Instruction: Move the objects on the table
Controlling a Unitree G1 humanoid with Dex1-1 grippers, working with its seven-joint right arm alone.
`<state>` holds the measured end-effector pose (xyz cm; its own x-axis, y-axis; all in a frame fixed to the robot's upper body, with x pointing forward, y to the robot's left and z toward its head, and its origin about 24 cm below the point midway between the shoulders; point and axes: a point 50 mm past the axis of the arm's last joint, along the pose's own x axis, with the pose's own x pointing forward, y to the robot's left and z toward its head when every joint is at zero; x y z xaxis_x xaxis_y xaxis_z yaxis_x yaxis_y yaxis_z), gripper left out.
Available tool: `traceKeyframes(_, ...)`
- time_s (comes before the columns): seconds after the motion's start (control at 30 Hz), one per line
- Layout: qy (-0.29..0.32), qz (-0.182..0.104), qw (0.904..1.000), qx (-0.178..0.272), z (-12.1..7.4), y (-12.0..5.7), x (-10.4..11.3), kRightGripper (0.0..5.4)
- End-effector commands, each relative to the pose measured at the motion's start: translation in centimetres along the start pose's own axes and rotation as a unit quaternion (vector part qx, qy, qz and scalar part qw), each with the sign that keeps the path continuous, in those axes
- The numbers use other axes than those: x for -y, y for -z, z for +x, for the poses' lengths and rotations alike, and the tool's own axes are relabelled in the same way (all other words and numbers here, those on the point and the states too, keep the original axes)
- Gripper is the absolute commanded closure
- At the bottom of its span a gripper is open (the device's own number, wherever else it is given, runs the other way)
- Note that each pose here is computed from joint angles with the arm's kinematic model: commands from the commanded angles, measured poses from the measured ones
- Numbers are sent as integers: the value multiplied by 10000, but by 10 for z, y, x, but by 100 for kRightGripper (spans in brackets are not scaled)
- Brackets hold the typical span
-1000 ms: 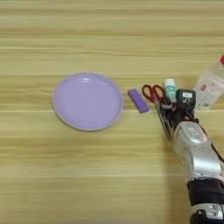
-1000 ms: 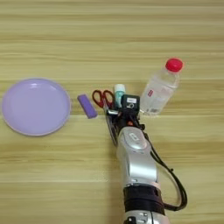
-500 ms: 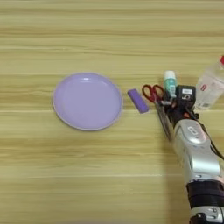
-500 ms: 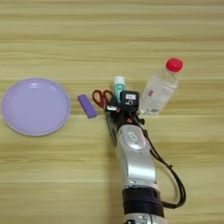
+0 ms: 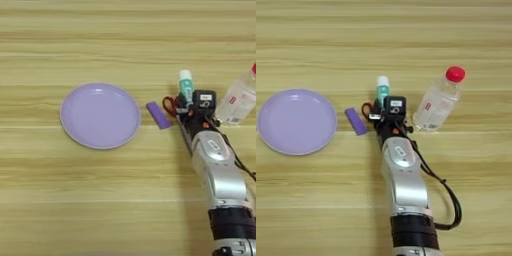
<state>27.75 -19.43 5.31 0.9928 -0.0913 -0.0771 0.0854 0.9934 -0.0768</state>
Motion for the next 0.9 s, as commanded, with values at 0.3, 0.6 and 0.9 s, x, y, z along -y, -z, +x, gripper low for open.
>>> traceKeyframes(0.3, -1003, 239, 9930, 581, 1, -41, -48, 372)
traceKeyframes(0.6, -1784, 375, 9827, 311, -5, -37, -84, 372)
traceKeyframes(0.9, -2164, 322, 9757, 115, -10, -29, -104, 372)
